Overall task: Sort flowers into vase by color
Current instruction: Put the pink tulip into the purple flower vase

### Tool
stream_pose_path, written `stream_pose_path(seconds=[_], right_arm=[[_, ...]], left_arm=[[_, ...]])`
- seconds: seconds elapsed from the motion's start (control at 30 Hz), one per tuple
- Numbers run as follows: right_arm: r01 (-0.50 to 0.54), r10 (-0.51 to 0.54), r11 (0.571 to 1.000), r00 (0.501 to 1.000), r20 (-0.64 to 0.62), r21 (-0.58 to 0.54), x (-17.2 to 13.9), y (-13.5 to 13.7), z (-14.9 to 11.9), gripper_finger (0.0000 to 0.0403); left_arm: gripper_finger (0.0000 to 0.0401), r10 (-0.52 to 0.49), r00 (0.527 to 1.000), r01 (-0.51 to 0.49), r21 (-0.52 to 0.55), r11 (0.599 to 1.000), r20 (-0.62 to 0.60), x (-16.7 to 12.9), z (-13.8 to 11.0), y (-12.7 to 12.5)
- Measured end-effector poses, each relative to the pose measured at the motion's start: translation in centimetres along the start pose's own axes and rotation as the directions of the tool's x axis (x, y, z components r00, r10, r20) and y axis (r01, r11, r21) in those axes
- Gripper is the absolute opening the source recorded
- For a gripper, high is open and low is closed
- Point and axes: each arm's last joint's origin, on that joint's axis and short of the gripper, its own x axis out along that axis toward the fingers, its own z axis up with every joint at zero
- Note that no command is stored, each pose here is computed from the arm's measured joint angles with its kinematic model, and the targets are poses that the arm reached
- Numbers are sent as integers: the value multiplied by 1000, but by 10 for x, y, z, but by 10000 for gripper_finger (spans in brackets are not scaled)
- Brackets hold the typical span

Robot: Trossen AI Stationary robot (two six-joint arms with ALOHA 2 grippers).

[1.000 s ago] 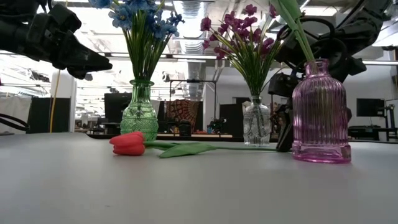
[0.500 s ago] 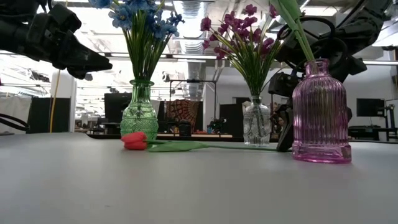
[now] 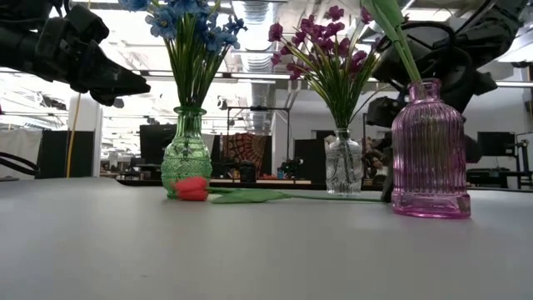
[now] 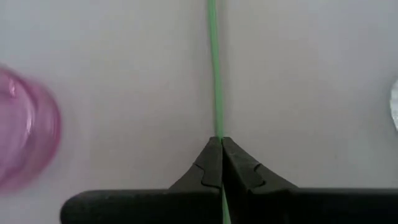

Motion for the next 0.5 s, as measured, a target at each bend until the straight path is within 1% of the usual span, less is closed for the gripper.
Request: stream_pose_path(seconds=[0.17, 0.5], right_arm=[[0, 0, 1000, 1000, -1, 13, -16, 0, 0, 25], [7, 5, 991, 996, -89, 133, -36, 0, -11, 25]], left_arm=[[110, 1, 1000, -1, 0, 1000, 0, 0, 0, 0], [110, 2, 1000, -2, 0, 1000, 0, 0, 0, 0]])
